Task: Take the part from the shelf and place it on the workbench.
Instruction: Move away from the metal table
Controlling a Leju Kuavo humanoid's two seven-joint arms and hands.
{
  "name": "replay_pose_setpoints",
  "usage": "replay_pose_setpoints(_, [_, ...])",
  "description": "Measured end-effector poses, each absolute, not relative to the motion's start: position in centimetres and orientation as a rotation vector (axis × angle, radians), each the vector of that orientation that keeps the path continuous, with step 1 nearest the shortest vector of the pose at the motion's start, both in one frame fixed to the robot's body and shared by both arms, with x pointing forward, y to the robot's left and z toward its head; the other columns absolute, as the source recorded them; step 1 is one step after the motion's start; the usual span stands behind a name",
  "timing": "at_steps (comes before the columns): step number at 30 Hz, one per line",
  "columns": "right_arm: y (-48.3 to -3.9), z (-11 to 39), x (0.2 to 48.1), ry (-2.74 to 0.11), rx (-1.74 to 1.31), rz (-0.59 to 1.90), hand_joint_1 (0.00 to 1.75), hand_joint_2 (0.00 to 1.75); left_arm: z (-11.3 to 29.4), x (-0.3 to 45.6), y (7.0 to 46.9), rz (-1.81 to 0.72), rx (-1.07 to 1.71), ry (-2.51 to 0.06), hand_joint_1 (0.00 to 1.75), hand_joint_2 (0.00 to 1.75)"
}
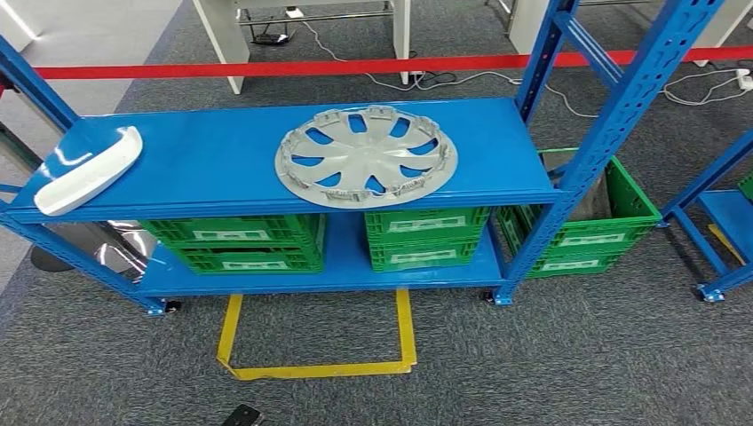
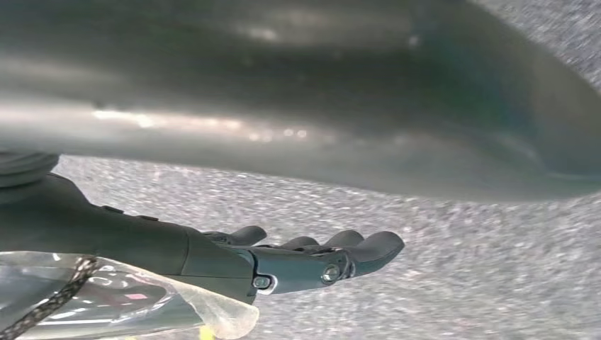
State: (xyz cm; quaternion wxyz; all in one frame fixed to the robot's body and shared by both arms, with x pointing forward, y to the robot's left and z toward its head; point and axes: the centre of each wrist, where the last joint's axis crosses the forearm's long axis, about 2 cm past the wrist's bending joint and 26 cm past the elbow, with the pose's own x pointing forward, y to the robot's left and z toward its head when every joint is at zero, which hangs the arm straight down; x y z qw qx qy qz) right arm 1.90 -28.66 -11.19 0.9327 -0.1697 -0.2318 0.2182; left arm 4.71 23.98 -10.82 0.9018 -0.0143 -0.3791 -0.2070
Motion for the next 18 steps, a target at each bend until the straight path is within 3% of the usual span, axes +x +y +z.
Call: replay_pose_setpoints(18, [-28.47,-11.2,1.86,-0.478,-0.334,0.452,0.0,0.0,-10.82,4.74,24.04,-0.428,-0.022,-0.772,0.0,0.0])
